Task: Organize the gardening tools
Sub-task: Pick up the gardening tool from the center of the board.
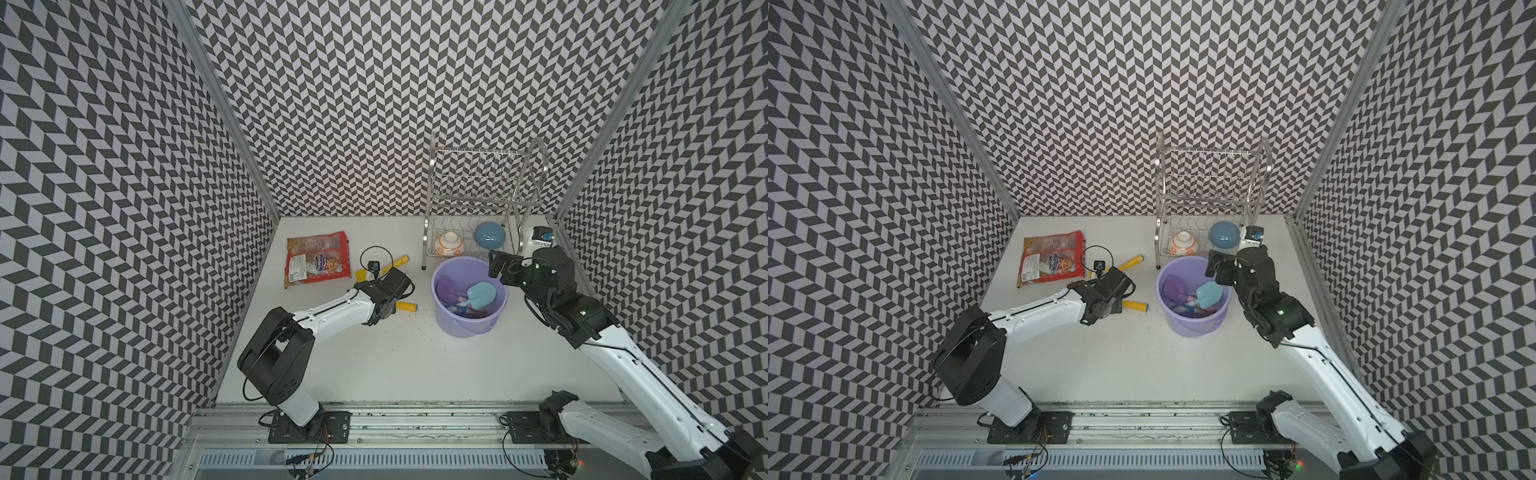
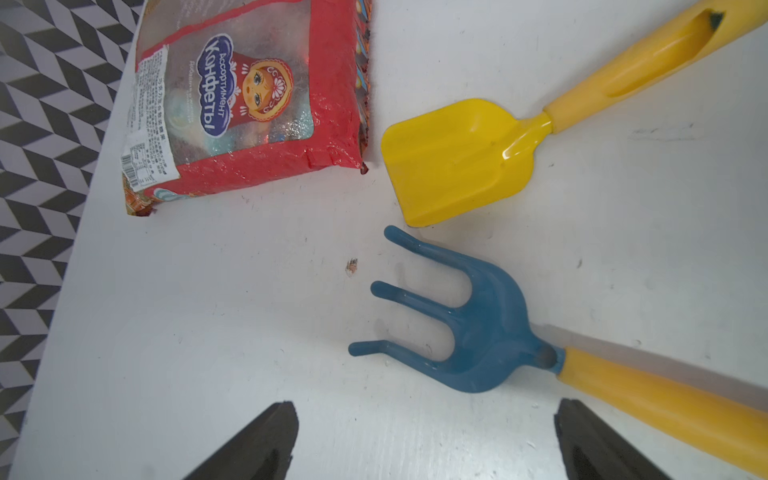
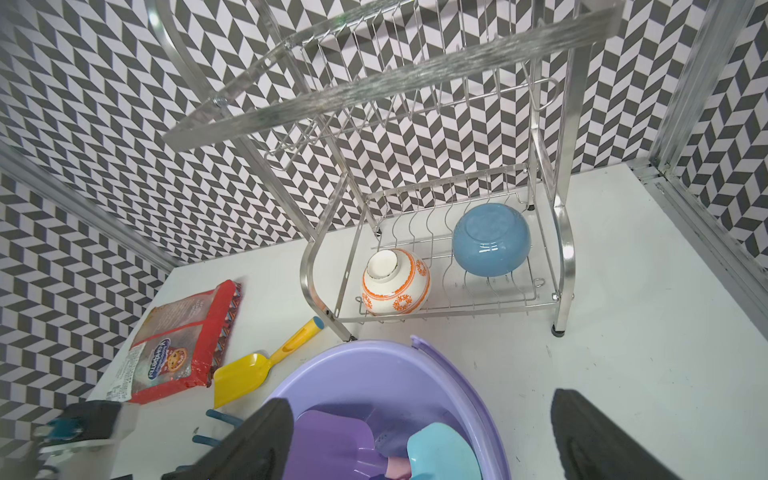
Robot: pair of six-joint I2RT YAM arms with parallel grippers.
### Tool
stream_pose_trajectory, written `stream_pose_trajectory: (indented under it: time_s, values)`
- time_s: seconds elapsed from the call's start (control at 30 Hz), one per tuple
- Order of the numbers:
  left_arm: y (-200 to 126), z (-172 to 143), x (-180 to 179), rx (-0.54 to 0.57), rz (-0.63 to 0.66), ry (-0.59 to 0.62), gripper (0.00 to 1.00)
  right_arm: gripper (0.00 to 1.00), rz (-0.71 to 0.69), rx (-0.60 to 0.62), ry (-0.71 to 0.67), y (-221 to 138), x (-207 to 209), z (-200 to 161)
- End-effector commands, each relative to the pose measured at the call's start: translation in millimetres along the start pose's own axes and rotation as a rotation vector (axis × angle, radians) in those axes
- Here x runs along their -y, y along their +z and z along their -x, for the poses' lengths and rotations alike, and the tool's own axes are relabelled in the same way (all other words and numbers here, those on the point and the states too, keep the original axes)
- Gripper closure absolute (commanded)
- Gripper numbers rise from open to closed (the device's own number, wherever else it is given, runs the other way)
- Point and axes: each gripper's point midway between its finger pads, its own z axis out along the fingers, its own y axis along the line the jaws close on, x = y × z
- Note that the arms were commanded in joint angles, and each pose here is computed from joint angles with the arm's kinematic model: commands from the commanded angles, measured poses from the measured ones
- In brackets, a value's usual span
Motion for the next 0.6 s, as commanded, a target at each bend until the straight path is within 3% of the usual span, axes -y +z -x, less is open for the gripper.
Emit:
stream_pose_trajectory:
  time_s: [0.0,0.23,0.4,0.57]
  values:
    - [-13.9,8.1,5.5,-0.01,-0.081,-0.086,0.0,0.0,0.024,0.014,-0.022,1.6,-7.1,6.9]
    - [-1.8,13.4,32.2,-0.074,-0.136,-0.288,0.01,0.0,0.026,0.041,-0.034,-12.5,-6.0,18.2]
    - [16.7,-1.3,55.2,-0.139,-0.186,-0.427,0.0,0.0,0.026,0.061,-0.022,-28.1,-0.7,20.3]
    - [39.2,-16.1,62.7,-0.191,-0.152,-0.466,0.0,0.0,0.058,0.034,0.001,-40.3,-2.2,15.7]
